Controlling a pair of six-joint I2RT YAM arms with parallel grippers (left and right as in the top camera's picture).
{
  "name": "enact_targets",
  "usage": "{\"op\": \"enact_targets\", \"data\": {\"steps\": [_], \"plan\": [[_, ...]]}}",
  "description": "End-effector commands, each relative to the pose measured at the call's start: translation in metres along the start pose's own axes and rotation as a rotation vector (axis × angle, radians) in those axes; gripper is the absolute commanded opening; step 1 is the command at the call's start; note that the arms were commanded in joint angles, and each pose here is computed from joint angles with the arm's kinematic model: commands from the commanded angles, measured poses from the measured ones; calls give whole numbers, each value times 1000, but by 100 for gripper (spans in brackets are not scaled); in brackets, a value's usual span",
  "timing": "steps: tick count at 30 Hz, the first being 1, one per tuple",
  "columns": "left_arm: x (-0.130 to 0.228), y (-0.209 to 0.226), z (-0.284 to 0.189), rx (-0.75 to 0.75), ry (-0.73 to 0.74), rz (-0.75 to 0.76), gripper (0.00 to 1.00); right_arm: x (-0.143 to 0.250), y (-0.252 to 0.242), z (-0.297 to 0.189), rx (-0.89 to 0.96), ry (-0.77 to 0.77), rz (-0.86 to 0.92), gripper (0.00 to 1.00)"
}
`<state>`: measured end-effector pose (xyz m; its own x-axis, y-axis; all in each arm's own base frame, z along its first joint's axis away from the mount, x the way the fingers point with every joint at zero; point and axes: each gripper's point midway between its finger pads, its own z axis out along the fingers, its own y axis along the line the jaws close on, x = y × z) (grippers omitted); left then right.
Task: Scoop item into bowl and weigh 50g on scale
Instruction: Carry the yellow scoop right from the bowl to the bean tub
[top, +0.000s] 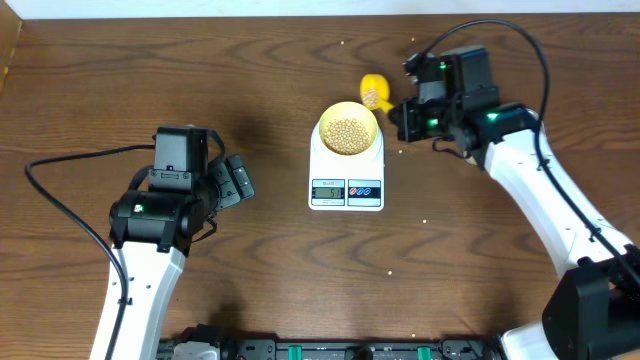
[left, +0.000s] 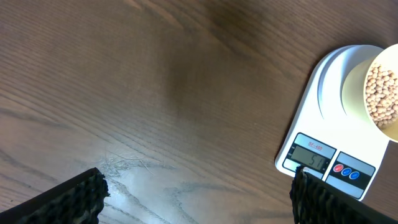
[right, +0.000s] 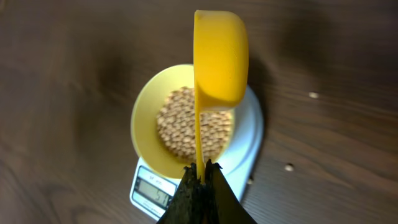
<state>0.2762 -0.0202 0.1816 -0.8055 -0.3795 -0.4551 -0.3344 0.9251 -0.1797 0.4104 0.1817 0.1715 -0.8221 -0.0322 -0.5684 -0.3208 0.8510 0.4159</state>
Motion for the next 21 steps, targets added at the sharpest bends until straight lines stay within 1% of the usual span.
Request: {"op": "enact_targets", "data": {"steps": [1,8,16,21], "plan": [[-5,3,-2,-15,-15,-7,96,-11,-9,-22,12,-48,71,1],[-5,3,-2,-15,-15,-7,96,-13,-34,-69,68,-90,190,1],[-5,3,-2,-15,-15,-7,96,13,-44,-118,125,-60,293,1],[-5,3,-2,-15,-15,-7,96,21,-43,-136,139,-66,355,2]]}}
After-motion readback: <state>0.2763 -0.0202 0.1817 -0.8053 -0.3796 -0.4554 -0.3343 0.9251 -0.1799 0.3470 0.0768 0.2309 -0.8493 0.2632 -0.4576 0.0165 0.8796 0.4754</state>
